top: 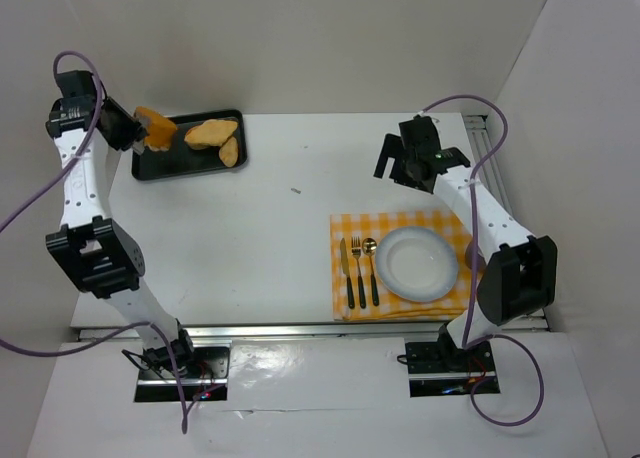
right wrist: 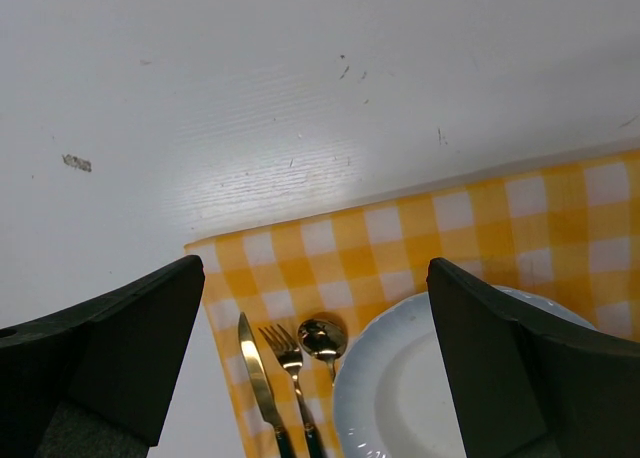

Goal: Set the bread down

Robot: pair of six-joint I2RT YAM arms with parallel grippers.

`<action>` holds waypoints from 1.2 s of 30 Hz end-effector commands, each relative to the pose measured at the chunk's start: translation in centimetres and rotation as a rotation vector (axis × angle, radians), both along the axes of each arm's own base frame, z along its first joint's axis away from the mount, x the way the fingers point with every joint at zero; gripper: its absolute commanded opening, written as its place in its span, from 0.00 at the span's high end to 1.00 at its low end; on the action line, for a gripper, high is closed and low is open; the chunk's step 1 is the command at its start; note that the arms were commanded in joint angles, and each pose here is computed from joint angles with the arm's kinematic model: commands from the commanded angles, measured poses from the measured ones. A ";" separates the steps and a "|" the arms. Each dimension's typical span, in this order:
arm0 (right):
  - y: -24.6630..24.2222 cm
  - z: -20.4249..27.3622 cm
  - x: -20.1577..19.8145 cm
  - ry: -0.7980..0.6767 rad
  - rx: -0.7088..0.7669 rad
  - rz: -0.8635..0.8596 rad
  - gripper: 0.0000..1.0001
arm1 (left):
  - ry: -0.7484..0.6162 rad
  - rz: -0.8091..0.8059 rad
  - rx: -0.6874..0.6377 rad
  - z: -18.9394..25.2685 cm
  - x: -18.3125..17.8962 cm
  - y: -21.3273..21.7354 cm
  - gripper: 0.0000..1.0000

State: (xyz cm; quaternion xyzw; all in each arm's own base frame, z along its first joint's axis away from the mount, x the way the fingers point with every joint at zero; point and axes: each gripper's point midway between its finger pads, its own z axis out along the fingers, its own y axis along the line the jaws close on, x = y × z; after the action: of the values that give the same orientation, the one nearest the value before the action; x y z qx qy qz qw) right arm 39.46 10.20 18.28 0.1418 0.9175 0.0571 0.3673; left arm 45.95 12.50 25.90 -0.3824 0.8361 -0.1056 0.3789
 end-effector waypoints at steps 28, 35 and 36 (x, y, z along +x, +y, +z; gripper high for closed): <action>-6.2 19.8 -5.7 -0.419 -0.070 -0.169 0.00 | -0.231 -0.959 -0.107 8.8 -17.9 -34.0 1.00; -8.1 22.5 -8.3 -0.488 -0.082 -0.229 0.00 | -0.204 -1.178 -0.248 7.9 -23.0 -41.0 1.00; -8.2 22.8 -8.6 -0.498 -0.078 -0.231 0.00 | -0.186 -1.195 -0.257 7.3 -23.0 -42.1 1.00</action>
State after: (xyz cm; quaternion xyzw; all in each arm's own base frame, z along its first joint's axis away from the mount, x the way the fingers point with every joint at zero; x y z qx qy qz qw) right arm 32.07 3.18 40.33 0.2062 0.7831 0.0355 0.5856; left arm 23.72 -26.37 31.17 0.0982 0.8812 -0.3736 0.2725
